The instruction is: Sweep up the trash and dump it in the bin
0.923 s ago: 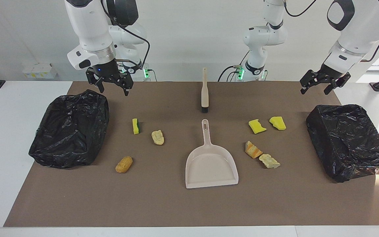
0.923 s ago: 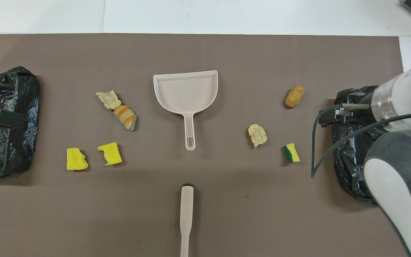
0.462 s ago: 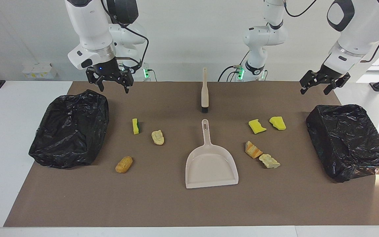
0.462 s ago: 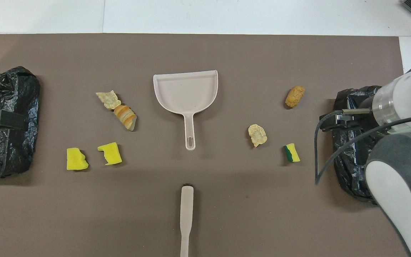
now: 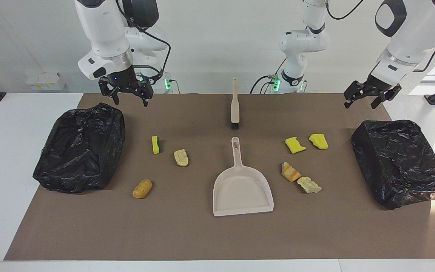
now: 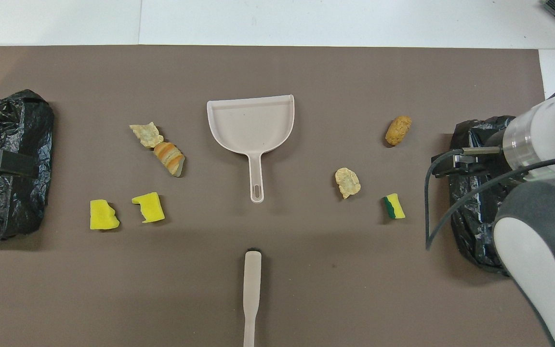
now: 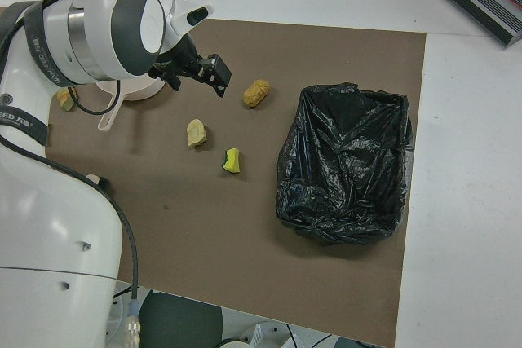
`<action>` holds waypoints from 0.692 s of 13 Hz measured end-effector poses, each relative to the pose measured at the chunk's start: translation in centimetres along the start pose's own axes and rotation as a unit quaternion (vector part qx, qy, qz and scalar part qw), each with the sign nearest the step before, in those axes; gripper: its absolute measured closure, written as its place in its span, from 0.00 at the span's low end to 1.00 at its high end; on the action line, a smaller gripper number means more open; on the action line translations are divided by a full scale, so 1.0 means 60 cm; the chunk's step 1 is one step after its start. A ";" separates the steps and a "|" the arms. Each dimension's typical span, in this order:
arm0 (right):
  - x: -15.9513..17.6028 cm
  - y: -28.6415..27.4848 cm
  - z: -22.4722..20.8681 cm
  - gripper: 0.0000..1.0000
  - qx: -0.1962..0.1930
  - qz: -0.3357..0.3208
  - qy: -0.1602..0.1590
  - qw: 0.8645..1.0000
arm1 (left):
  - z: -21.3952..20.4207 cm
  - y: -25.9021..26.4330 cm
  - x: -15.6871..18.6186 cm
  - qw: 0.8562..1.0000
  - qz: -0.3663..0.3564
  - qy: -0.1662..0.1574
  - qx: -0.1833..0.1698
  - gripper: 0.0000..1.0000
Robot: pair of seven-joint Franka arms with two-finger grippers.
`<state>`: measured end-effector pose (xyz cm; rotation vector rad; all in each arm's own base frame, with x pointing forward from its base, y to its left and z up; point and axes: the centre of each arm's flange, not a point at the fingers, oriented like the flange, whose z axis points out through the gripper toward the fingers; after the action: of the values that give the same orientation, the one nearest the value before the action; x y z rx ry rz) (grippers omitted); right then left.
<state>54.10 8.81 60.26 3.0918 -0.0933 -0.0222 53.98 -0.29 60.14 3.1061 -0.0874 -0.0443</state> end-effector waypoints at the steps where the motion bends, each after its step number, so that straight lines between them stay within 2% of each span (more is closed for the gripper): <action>1: 0.000 -0.001 0.000 0.00 0.000 0.000 0.000 1.000 | 0.003 0.000 0.000 1.000 0.000 -0.002 0.000 0.00; 4: -0.001 -0.005 0.000 0.00 0.002 -0.003 0.000 1.000 | 0.025 0.008 -0.004 1.000 0.014 -0.016 -0.006 0.00; 7: 0.000 -0.007 -0.001 0.00 0.004 -0.003 0.004 1.000 | 0.046 0.026 -0.016 0.997 0.059 -0.026 -0.052 0.00; 9: 0.006 -0.010 -0.007 0.00 0.009 -0.004 0.022 1.000 | 0.059 0.044 -0.038 0.992 0.075 -0.029 -0.097 0.00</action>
<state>54.51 9.43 60.65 3.1080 -0.0797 0.0468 51.44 -2.89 56.74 2.8948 -0.2998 -0.1316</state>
